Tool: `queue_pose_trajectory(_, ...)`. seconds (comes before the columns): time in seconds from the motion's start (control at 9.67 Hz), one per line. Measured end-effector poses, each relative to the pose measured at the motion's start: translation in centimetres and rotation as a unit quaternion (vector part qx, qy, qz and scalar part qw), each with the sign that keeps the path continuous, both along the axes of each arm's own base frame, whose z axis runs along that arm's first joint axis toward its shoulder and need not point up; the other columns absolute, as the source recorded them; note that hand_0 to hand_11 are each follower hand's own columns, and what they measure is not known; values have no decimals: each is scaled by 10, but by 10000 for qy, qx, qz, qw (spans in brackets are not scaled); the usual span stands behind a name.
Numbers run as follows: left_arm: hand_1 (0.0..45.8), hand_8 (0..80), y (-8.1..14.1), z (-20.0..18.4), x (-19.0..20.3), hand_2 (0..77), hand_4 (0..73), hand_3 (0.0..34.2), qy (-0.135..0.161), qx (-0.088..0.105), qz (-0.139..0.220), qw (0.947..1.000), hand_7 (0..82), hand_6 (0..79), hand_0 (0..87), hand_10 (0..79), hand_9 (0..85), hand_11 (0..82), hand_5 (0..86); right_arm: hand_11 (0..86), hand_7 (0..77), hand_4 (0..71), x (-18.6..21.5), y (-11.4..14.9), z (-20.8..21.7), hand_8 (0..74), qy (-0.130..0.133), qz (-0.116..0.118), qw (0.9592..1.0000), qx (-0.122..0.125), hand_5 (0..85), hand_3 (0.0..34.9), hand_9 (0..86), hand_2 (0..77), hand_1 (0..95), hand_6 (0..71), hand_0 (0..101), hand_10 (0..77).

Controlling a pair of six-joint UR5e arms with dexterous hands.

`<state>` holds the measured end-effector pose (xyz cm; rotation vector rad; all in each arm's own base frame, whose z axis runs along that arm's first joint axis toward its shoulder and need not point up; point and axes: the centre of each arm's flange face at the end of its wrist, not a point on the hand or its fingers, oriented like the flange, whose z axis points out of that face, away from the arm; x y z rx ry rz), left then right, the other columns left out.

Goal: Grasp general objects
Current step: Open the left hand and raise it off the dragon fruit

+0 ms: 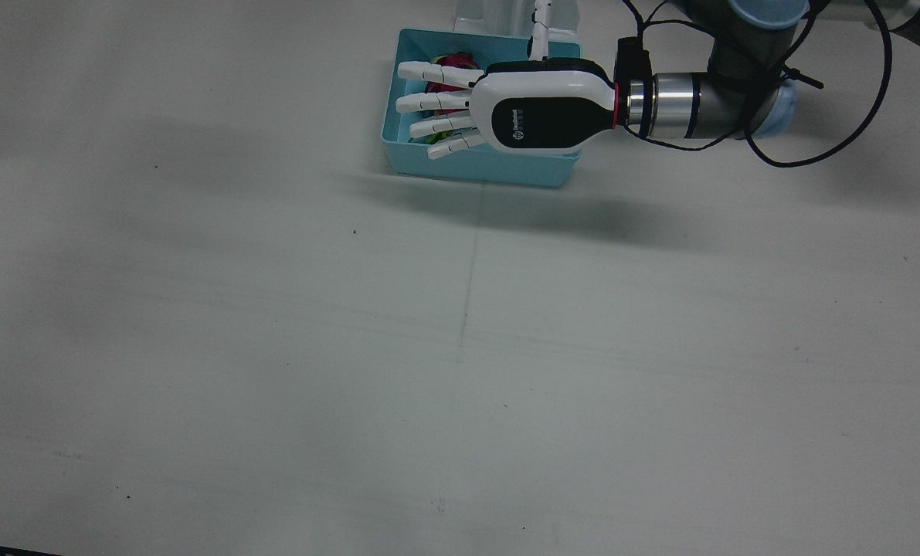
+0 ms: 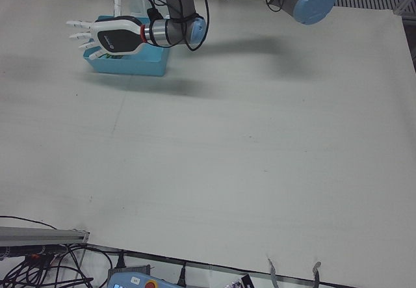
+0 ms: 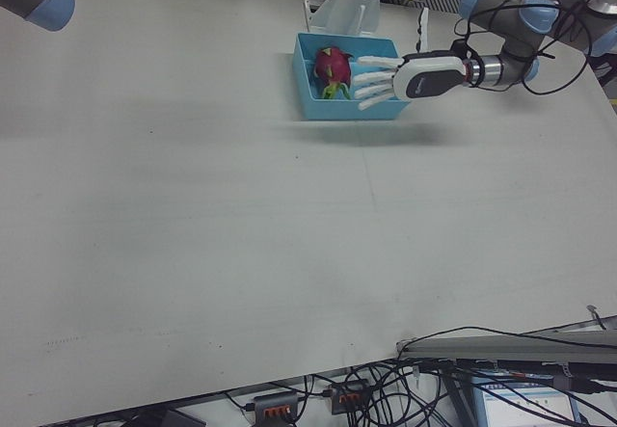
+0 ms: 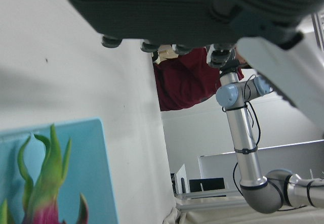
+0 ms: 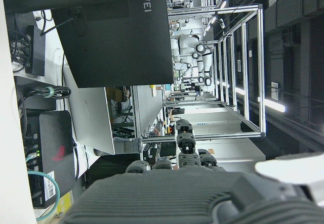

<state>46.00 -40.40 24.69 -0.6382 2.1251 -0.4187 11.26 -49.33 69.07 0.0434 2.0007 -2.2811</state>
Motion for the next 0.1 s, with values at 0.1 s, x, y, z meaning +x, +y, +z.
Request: queue_pose_trajectory(0.1, 0, 0, -45, 22, -29, 11, 0, 113, 94, -205, -254, 9994, 11, 0, 521, 0, 5, 0, 16, 5, 0, 0, 0, 0, 0, 0, 3, 0, 10000, 0, 5, 0, 5, 16, 54, 0, 0, 0)
